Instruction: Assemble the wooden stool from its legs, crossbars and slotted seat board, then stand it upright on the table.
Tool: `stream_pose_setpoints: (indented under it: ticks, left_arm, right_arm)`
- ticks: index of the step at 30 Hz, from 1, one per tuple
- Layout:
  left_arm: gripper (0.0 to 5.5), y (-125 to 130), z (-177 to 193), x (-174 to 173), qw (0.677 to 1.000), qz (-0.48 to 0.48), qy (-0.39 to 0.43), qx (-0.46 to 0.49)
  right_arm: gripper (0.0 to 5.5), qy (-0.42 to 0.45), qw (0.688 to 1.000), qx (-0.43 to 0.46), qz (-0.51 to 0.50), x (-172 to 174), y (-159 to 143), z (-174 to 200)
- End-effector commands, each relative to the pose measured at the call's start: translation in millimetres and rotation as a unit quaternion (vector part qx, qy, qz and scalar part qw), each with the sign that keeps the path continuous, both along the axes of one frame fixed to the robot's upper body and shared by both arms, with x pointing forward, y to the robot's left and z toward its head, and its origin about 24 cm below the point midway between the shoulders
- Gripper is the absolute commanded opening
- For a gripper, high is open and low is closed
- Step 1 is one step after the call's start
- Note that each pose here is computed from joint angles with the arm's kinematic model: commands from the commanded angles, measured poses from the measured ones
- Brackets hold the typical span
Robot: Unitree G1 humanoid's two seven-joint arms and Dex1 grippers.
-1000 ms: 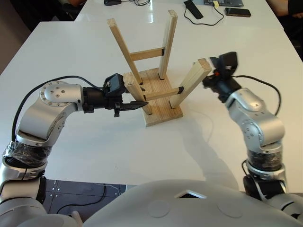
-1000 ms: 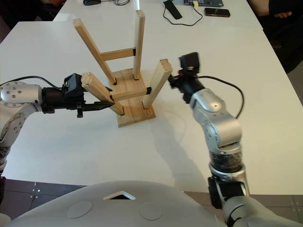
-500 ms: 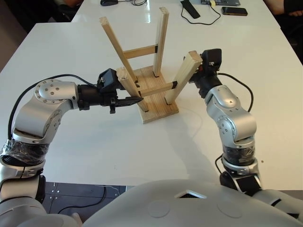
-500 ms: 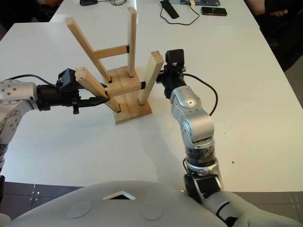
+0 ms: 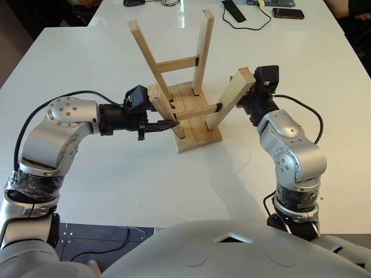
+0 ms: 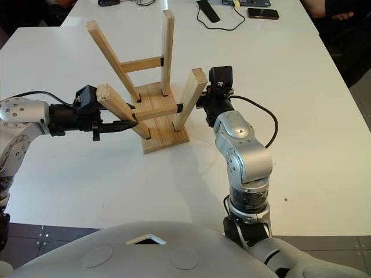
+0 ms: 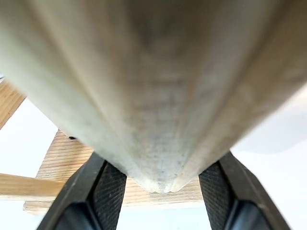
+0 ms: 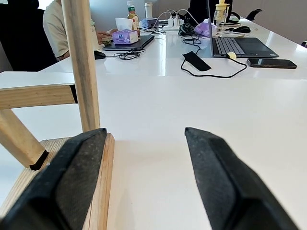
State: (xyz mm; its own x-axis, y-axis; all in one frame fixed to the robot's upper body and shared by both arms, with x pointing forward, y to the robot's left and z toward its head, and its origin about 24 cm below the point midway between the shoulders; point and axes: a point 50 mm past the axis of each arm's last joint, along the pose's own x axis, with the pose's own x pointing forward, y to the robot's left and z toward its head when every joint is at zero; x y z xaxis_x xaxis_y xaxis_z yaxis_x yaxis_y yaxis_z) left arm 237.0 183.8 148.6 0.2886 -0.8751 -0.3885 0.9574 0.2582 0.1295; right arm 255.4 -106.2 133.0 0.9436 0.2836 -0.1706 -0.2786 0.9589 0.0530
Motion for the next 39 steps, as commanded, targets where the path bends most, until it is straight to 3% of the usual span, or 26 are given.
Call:
stream_pose_setpoints:
  ticks: [1,8,21,29,32,36,39]
  left_arm:
    - [2.44,-5.5,-33.9,-14.7,0.997,-0.021,0.062,0.040]
    - [3.61,4.2,-24.0,5.7,0.999,0.011,0.004,0.040]
    - [3.61,36.0,-31.6,-1.6,1.000,-0.026,0.000,0.014]
    - [3.61,97.2,-9.4,-4.0,0.993,0.115,-0.013,-0.018]
    - [3.43,99.9,9.9,14.5,0.982,0.166,-0.030,-0.081]
    - [2.86,72.2,70.3,27.8,0.953,0.146,-0.047,-0.260]
    - [2.48,58.2,105.3,30.7,0.931,0.134,-0.049,-0.337]
  right_arm:
    - [2.97,-0.025,0.993,0.024,0.115,-9.9,20.9,9.7]
    - [2.97,-0.014,0.997,-0.003,0.080,-8.3,-10.3,-0.3]
    - [2.97,0.056,0.995,-0.037,0.077,-18.5,-26.8,-43.4]
    - [2.97,0.057,0.997,-0.048,0.037,-20.9,-49.3,-48.6]
    - [2.97,0.054,0.997,-0.050,0.028,-19.9,-52.2,-48.7]
    - [2.97,0.044,0.997,-0.053,0.029,-14.8,-50.9,-45.0]
    - [2.97,0.040,0.997,-0.053,0.029,-12.6,-50.7,-44.1]
